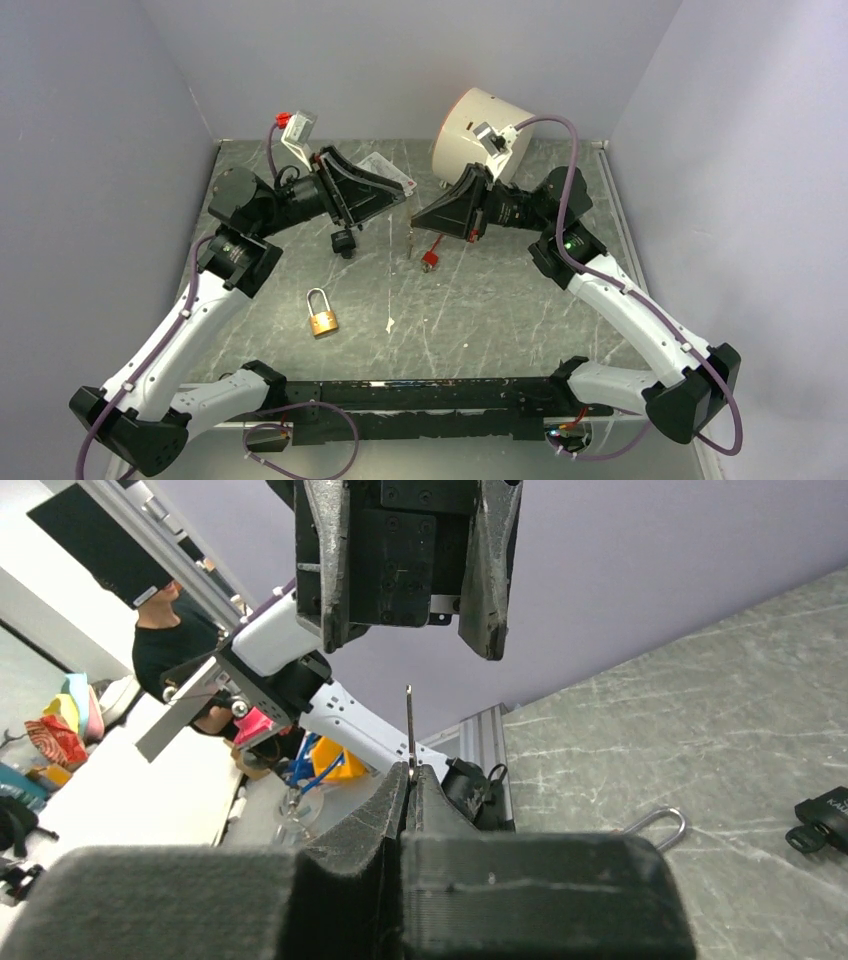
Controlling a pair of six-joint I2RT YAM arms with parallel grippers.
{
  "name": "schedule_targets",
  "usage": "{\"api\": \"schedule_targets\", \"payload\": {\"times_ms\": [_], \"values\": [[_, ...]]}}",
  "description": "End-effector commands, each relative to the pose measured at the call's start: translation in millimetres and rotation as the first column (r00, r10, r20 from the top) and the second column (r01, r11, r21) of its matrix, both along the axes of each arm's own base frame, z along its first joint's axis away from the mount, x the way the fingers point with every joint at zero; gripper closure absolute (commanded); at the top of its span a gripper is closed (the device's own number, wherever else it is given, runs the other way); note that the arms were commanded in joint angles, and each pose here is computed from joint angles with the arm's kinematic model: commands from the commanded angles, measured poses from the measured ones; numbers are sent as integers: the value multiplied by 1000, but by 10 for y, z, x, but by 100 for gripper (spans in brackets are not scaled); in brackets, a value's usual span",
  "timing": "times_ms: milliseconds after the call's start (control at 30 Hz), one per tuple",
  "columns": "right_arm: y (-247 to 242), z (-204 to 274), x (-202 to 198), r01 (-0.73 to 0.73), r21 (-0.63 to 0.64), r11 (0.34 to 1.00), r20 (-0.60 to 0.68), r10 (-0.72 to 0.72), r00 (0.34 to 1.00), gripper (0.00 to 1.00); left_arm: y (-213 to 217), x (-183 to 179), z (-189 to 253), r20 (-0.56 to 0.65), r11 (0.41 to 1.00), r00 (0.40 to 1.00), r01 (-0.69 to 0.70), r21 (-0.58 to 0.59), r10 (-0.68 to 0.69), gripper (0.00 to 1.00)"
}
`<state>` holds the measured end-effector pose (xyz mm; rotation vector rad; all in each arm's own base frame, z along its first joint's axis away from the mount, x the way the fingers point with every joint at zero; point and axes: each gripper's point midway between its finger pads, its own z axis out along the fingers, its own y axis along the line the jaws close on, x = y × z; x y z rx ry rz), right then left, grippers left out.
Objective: Unlock with the key
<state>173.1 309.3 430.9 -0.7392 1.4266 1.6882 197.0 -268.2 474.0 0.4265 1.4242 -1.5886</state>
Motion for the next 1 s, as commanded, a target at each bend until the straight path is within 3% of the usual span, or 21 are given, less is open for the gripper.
{"api": "schedule_targets", "payload": {"times_ms": [0, 167, 367, 633, 767, 867, 967], "values": [[-17, -52, -73, -34, -14, 999, 24, 35, 999, 100, -39, -119, -20, -26, 996, 996, 83, 20, -82, 45], [13, -72, -58, -53, -31, 998, 4, 53, 999, 100, -105, -201, -104, -48, 982, 982, 184, 34, -182, 54], [16, -57, -34, -40, -29, 999, 6, 40, 999, 100, -109, -158, -302, -116, 983, 980, 169, 76, -159, 64], [45, -97, 4, -45, -38, 998, -10, 44, 999, 100, -158, -172, -347, -135, 973, 968, 223, 64, -213, 97], [50, -94, 25, -36, -35, 999, -17, 35, 999, 100, -154, -172, -349, -124, 975, 970, 217, 56, -209, 97], [55, -85, 66, -12, -12, 1000, -38, 11, 999, 79, -138, -132, -323, -110, 983, 978, 182, 40, -176, 97], [64, -78, 95, -3, 24, 1000, -56, 4, 998, 68, -118, -97, -276, -95, 989, 985, 144, 19, -141, 98]]}}
